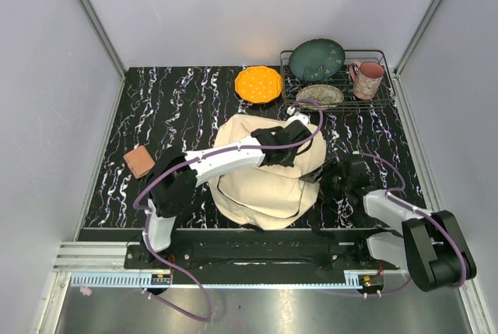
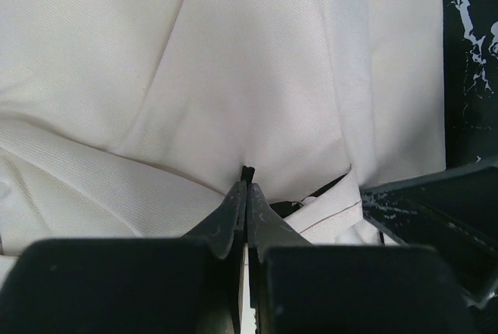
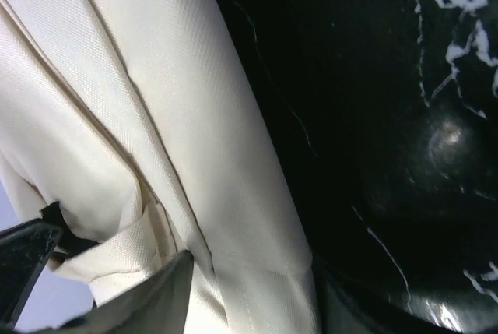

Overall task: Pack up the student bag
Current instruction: Unzip the student bag at the center of the board.

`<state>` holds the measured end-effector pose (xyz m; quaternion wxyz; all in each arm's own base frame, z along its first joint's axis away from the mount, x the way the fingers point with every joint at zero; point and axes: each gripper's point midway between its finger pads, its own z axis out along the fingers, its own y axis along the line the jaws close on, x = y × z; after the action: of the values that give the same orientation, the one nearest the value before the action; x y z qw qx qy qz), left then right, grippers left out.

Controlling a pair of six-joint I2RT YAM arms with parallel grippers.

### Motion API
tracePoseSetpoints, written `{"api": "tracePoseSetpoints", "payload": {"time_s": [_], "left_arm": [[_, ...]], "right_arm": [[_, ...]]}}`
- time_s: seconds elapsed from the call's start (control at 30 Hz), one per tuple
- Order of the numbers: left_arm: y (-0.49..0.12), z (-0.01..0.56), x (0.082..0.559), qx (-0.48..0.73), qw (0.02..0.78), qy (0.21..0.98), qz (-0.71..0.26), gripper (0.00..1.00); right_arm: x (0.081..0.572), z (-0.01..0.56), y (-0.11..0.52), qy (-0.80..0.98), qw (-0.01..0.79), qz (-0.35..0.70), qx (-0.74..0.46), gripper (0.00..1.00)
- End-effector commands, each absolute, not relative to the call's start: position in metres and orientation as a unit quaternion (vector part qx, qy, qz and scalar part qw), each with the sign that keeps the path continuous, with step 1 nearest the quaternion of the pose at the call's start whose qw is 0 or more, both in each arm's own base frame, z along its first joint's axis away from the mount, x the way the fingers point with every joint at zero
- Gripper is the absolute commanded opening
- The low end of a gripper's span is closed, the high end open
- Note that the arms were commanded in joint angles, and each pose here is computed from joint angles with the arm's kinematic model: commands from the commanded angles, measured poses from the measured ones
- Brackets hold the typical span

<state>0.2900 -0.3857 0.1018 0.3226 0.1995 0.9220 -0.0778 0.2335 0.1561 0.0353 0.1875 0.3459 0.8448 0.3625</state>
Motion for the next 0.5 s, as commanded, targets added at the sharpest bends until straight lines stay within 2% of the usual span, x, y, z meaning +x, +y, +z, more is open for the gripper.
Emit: {"api": "tracePoseSetpoints", "payload": {"time_s": [0.0,0.03,0.1,0.17,0.23,0.47], "left_arm": [[-0.377,0.135,0.300,0.188,0.363,0.909,-0.076,0.00],[-0.376,0.140,0.301,0.186,0.368,0.908,-0.077,0.00],[-0.374,0.142,0.302,0.187,0.370,0.907,-0.075,0.00],[-0.368,0.147,0.304,0.185,0.379,0.904,-0.066,0.00],[-0.359,0.151,0.305,0.181,0.386,0.903,-0.052,0.00],[-0.312,0.146,0.309,0.154,0.388,0.909,-0.021,0.00]], "right_arm": [[0.235,0.023,0.155,0.857,0.182,0.343,0.340,0.58],[0.236,0.023,0.155,0.857,0.185,0.342,0.337,0.38],[0.237,0.026,0.153,0.855,0.196,0.342,0.337,0.27],[0.236,0.027,0.149,0.853,0.204,0.338,0.342,0.08],[0.236,0.031,0.142,0.850,0.219,0.323,0.353,0.03],[0.233,0.036,0.124,0.836,0.250,0.297,0.388,0.00]]}}
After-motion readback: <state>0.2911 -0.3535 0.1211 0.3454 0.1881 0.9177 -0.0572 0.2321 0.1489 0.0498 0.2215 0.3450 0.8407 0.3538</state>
